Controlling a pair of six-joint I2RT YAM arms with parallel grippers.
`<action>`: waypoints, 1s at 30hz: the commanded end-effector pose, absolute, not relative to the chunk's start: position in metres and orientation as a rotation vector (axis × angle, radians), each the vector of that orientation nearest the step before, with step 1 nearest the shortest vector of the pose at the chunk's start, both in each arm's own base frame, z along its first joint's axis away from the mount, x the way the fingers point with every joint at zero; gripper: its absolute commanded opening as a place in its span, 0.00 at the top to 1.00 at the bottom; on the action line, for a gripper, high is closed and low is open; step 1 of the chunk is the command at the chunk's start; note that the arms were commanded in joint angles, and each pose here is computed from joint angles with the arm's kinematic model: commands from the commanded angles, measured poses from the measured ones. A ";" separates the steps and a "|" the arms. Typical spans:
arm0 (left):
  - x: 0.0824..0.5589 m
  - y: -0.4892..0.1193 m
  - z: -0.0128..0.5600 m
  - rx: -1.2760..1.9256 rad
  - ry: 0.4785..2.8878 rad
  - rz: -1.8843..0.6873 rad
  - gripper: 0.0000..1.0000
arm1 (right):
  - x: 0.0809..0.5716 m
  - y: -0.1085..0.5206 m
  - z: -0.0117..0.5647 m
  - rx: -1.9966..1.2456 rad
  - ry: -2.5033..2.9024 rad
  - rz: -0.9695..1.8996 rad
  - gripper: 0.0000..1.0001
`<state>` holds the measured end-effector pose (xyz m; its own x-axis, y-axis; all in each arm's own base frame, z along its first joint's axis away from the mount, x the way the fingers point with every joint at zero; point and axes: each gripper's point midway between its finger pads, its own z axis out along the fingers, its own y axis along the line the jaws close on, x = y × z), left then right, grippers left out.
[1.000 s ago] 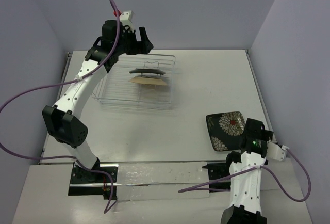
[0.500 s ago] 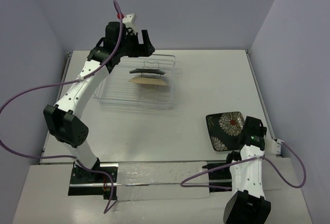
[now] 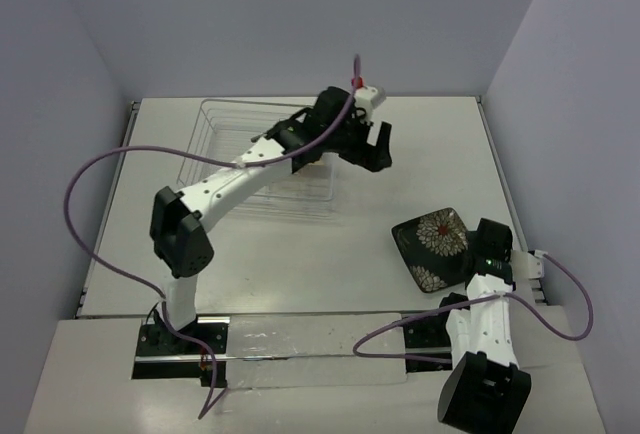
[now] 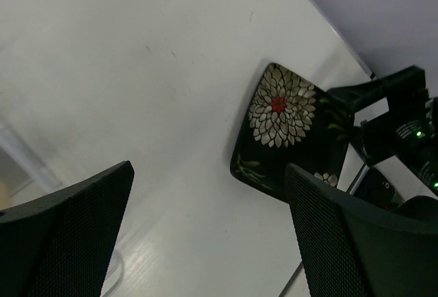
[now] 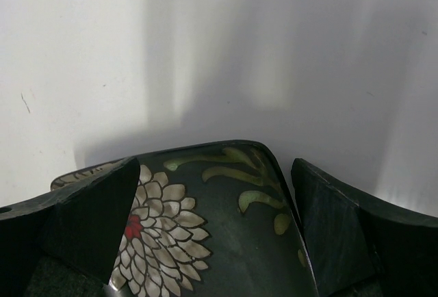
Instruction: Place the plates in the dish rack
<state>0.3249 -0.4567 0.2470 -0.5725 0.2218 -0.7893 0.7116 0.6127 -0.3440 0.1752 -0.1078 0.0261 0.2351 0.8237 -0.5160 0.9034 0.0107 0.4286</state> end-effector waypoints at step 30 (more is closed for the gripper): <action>0.267 -0.542 0.025 0.914 2.431 -0.968 0.56 | 0.186 -0.078 0.006 1.716 1.794 0.025 0.00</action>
